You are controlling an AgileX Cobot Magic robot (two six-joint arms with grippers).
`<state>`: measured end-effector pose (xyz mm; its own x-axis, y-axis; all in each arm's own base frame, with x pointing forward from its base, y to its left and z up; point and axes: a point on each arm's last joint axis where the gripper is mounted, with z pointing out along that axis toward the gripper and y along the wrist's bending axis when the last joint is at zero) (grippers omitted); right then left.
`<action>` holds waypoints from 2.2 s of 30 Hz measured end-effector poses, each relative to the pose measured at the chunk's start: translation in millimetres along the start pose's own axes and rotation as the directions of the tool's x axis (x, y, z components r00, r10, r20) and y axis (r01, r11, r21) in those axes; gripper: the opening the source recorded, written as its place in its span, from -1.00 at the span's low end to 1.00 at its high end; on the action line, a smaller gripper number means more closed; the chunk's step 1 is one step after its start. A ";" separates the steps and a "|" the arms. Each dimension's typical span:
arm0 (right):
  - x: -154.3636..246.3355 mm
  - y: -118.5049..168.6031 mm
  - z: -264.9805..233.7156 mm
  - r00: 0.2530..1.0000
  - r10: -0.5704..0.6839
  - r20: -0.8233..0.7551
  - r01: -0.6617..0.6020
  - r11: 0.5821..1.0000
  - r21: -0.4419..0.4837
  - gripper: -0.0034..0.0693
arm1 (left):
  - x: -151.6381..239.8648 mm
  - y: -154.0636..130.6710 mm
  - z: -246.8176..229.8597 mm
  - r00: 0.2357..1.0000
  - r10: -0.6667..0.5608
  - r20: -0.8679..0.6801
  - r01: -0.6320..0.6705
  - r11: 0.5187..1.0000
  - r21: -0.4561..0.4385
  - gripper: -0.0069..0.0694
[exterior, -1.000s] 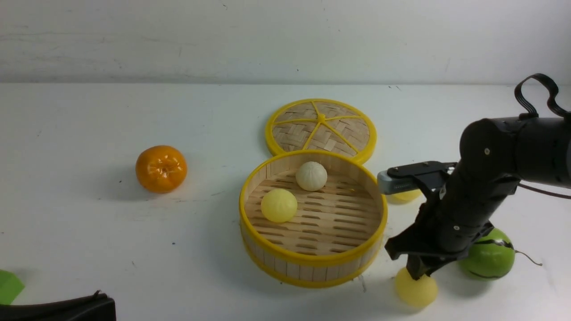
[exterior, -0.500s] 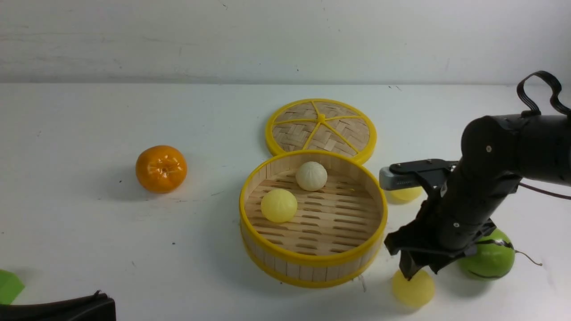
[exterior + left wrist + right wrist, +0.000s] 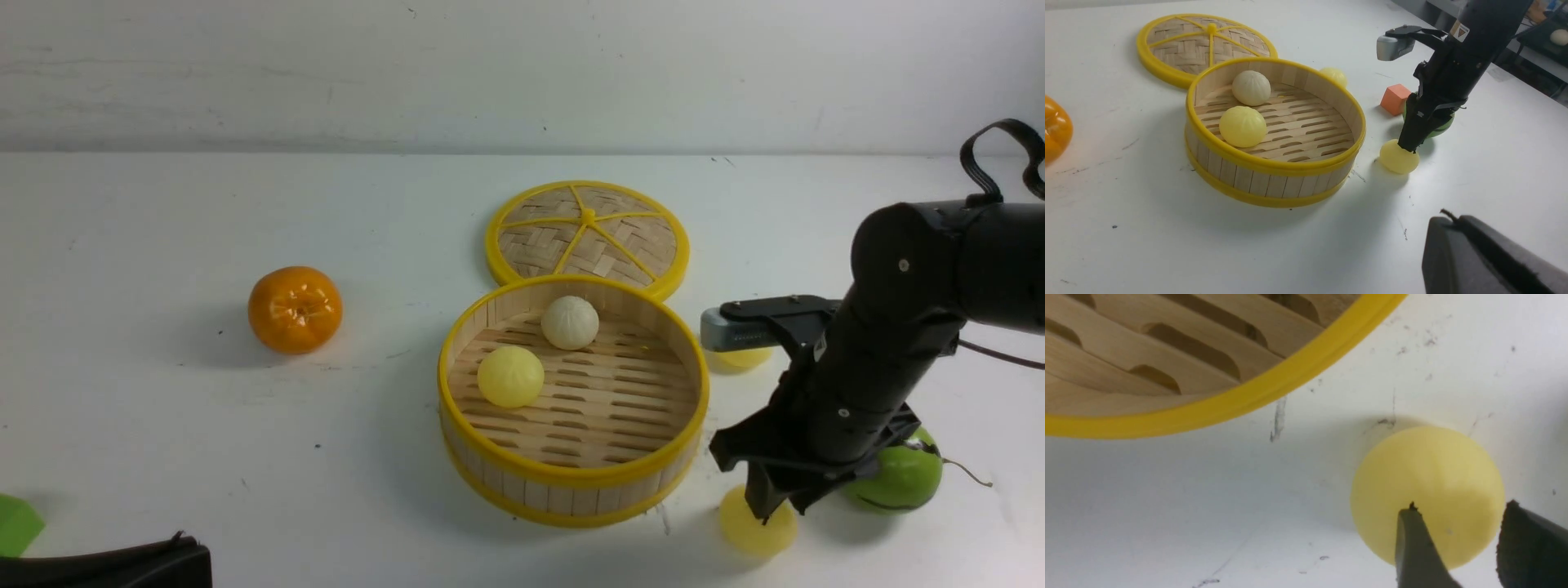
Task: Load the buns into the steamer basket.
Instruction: Use the right arm to grab a steamed stuffed bun, then use the right arm to put the steamed stuffed bun into the steamer
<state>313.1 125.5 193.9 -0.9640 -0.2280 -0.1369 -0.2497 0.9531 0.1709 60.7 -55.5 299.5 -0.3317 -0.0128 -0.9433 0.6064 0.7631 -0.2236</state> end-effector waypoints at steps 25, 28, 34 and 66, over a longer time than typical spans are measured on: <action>-2.1 -0.7 8.6 1.000 -0.017 -0.011 0.017 1.000 -0.004 -0.50 | -0.1 0.1 0.0 1.000 0.002 0.001 -0.002 1.000 -0.001 -0.85; -1.8 -0.7 8.6 0.999 -0.037 -0.014 0.036 0.999 -0.004 -0.71 | -0.1 0.1 0.0 1.000 0.002 0.001 -0.002 1.000 -0.001 -0.85; -1.2 -0.7 8.2 0.998 -0.064 -0.018 0.064 0.998 -0.005 -0.91 | -0.1 0.1 0.0 1.000 0.002 0.001 -0.002 1.000 -0.001 -0.85; -81.0 67.1 -11.4 0.934 -0.159 0.320 0.185 0.981 -0.054 -0.79 | -7.0 1.0 -0.3 0.997 0.003 0.077 -0.002 1.000 -0.011 -0.83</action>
<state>373.3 205.7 227.5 -0.8312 -0.3007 -0.4676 -0.4287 0.8822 0.1946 63.4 -54.5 305.9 -0.2734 -0.0597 -0.9600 0.5990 0.7704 -0.2185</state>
